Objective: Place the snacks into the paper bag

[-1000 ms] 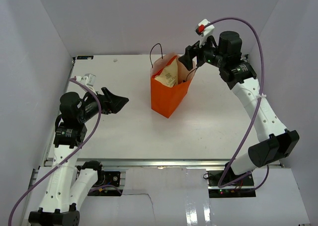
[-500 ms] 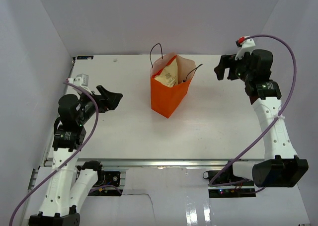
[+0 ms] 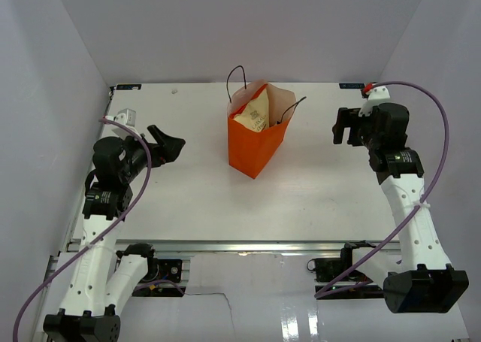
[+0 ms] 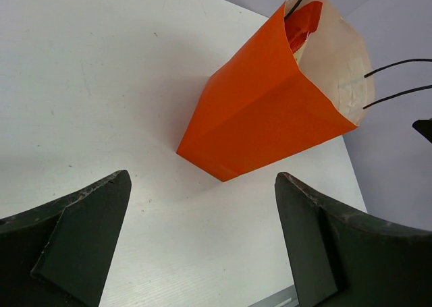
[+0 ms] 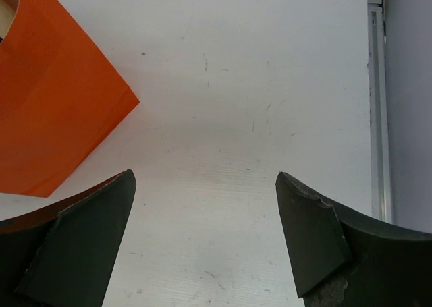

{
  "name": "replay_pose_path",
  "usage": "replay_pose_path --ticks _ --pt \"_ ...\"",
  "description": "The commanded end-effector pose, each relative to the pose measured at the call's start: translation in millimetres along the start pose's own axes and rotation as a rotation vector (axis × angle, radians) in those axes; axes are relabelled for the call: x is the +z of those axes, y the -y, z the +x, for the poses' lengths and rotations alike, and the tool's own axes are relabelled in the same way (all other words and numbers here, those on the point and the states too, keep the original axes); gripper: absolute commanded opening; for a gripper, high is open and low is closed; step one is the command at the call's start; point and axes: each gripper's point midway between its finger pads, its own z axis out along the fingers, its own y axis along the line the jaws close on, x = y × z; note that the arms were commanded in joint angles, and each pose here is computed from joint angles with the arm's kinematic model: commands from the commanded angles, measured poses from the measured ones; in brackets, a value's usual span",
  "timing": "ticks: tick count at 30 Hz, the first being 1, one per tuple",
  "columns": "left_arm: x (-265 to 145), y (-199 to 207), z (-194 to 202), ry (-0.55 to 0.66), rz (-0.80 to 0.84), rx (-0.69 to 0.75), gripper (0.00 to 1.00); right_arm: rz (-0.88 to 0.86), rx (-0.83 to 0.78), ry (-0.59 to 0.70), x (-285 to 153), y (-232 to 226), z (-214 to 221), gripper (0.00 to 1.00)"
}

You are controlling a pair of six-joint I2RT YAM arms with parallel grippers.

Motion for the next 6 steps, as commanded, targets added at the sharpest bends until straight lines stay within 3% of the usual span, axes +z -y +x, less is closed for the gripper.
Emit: replay_pose_path --ticks 1,6 --pt "1.9 0.8 -3.3 0.013 0.003 0.006 0.98 0.104 0.016 0.080 -4.2 17.7 -19.6 0.90" --pt "4.9 -0.3 -3.8 0.005 0.003 0.014 0.98 0.098 0.004 0.091 -4.7 17.1 -20.8 0.90"
